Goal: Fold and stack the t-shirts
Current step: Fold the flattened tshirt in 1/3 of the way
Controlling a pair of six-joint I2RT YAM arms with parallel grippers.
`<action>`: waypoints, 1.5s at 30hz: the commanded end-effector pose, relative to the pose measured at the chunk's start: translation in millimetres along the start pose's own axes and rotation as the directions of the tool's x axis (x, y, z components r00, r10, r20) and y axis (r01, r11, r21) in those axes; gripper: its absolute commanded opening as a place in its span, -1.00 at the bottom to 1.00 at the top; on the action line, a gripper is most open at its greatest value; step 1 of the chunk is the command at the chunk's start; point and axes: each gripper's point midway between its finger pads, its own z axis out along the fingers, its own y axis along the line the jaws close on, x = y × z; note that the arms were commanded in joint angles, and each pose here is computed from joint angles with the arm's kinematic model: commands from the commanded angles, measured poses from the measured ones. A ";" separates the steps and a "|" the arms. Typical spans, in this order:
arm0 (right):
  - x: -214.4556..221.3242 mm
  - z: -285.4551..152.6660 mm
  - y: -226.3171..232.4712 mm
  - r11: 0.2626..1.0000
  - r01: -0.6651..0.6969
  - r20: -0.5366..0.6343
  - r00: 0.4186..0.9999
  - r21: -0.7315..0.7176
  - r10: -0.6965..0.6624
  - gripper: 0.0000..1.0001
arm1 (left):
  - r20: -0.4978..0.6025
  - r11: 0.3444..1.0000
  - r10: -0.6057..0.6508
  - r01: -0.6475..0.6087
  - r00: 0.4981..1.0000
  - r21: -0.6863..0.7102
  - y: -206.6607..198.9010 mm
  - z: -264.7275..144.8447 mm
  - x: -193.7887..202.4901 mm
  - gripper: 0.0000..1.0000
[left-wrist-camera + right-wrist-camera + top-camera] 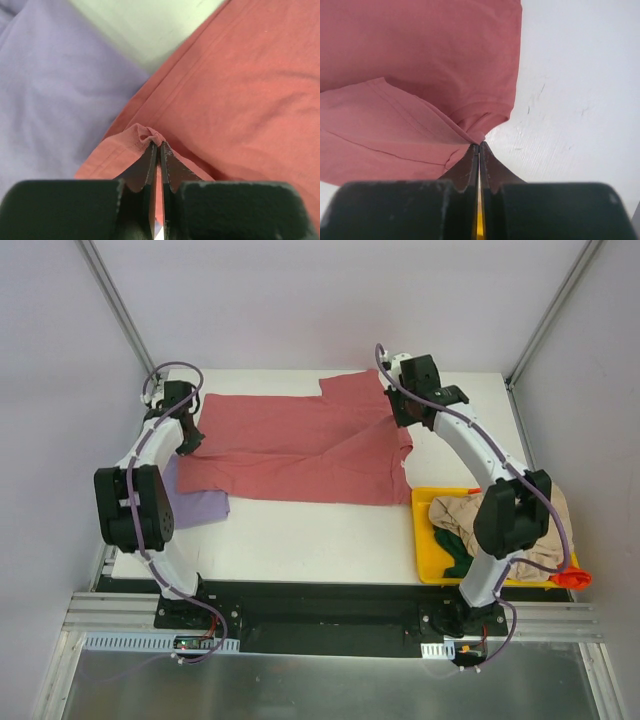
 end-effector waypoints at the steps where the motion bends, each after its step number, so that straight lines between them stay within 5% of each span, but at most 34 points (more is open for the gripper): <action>1: -30.4 18.9 -12.5 0.996 0.086 0.051 0.995 0.011 -0.086 -0.95 | -0.036 0.986 0.157 -0.155 0.987 0.054 -18.9 13.5 -10.8 -1.00; 3: -26.2 37.9 -14.0 0.996 0.091 0.012 0.996 0.003 -0.091 -0.87 | -0.087 0.982 0.188 -0.190 0.978 -0.011 -11.1 25.9 -6.5 -0.71; 6: -26.2 71.4 -18.1 0.996 0.094 -0.017 0.995 0.006 -0.094 -0.78 | -0.095 0.974 0.205 -0.213 0.974 -0.076 -4.4 29.1 -13.5 0.63; 8: -37.1 89.0 -23.9 0.994 0.102 -0.004 0.995 0.032 -0.102 -0.70 | -0.079 0.975 0.203 -0.209 0.976 -0.080 -7.4 23.7 -23.2 0.98; 11: -46.8 91.6 -36.9 0.993 0.059 -0.056 0.997 0.099 -0.053 -0.29 | -0.050 0.984 0.179 -0.179 0.983 -0.004 -22.2 2.9 -38.1 0.98; 14: -43.9 68.9 -31.8 0.996 -0.019 -0.073 0.997 0.086 0.025 0.58 | -0.010 0.982 0.181 -0.181 0.983 0.057 -34.5 -22.3 -42.6 0.98; 17: -21.9 46.7 -12.2 0.994 -0.108 -0.068 0.992 0.011 0.109 0.99 | -0.022 0.971 0.210 -0.206 0.978 0.119 -44.0 -38.8 -25.7 0.98; 22: 25.3 2.7 47.6 0.925 -0.316 -0.137 0.946 -0.210 0.293 0.92 | -0.123 0.963 0.219 -0.194 0.968 0.187 -48.8 -31.3 18.7 0.98; 27: 71.4 -2.8 107.3 0.855 -0.384 -0.262 0.916 -0.348 0.305 0.92 | -0.202 0.961 0.243 -0.207 0.949 0.183 -43.2 -8.8 48.9 0.98; 31: 100.1 8.0 124.5 0.853 -0.422 -0.363 0.881 -0.308 0.305 0.92 | -0.240 0.964 0.251 -0.220 0.938 0.148 -36.1 9.9 63.0 0.98; 45: 184.3 33.6 74.7 0.878 -0.478 -0.503 0.759 -0.002 0.413 0.92 | -0.296 0.964 0.249 -0.265 0.922 -0.015 22.8 31.9 86.6 0.98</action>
